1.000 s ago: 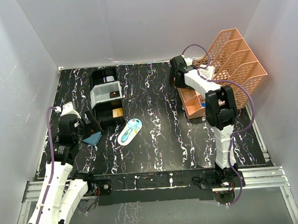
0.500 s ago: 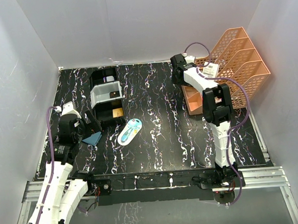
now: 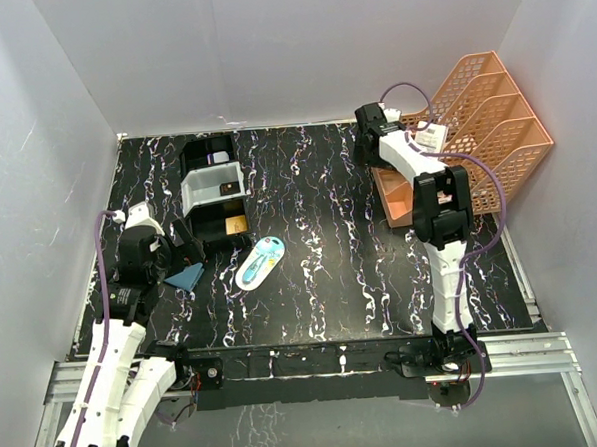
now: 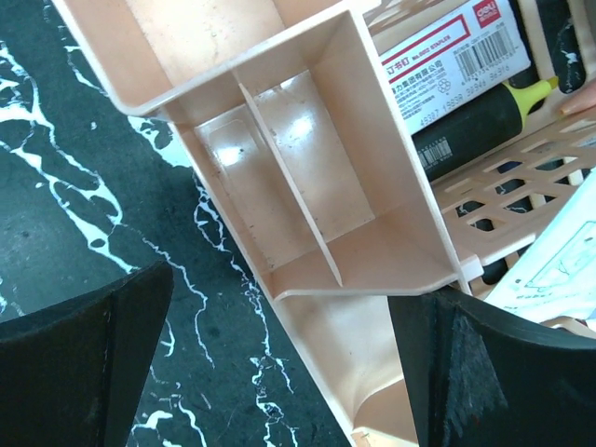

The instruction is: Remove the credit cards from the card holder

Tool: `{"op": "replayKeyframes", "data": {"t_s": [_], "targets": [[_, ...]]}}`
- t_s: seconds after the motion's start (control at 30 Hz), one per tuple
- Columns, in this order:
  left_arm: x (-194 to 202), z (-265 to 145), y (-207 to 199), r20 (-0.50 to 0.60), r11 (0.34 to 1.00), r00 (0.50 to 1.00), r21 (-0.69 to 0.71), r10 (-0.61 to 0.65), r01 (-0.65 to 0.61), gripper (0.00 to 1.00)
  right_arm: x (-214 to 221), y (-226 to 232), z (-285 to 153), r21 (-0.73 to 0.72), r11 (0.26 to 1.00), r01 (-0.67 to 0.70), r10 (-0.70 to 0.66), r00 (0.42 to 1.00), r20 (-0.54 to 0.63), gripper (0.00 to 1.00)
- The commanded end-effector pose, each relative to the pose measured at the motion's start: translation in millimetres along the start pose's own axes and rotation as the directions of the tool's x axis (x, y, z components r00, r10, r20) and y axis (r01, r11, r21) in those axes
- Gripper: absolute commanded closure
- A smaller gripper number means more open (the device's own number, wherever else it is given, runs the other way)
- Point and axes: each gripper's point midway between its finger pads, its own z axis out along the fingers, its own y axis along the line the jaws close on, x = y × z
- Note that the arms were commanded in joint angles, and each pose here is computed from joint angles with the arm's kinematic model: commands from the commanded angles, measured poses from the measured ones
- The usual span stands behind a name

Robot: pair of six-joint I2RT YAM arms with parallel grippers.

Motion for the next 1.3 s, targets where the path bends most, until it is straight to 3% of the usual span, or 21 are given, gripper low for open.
{"op": "replayKeyframes", "data": {"t_s": [0.0,0.17,0.3,0.43,0.63,0.93,1.27], "targets": [[-0.3,0.8,-0.4,0.004,1.000,1.000,0.009,0.002,-0.002,0.01,-65.2,17.1,-65.0,-0.203,0.979,-0.034,0.063,0.988,0.141,0.02],[-1.2,-0.5,1.0,0.007,1.000,1.000,-0.001,-0.002,0.002,0.01,-48.4,63.2,-135.2,-0.433,0.901,0.016,0.058,0.986,0.156,0.02],[-4.5,-4.4,7.4,0.024,0.999,1.000,-0.038,-0.016,0.017,0.01,24.5,124.0,-186.9,-0.605,0.796,0.037,0.029,0.995,0.099,0.02],[-11.0,-11.4,18.7,0.072,0.995,0.997,-0.094,-0.036,0.043,0.01,103.3,183.7,-249.7,-0.786,0.618,0.013,0.005,1.000,0.020,0.02],[-19.8,-24.2,36.4,0.150,0.979,0.986,-0.175,-0.074,0.100,0.01,197.1,230.6,-321.3,-0.883,0.467,0.033,-0.086,0.996,-0.008,0.02],[-24.4,-30.9,43.9,0.199,0.971,0.976,-0.200,-0.093,0.133,0.01,255.7,261.8,-351.4,-0.925,0.380,0.025,-0.180,0.983,-0.048,0.02],[-22.1,-28.0,43.1,0.179,0.971,0.980,-0.203,-0.088,0.125,0.01,276.2,292.3,-318.7,-0.860,0.507,0.057,-0.212,0.976,-0.060,0.02]]}}
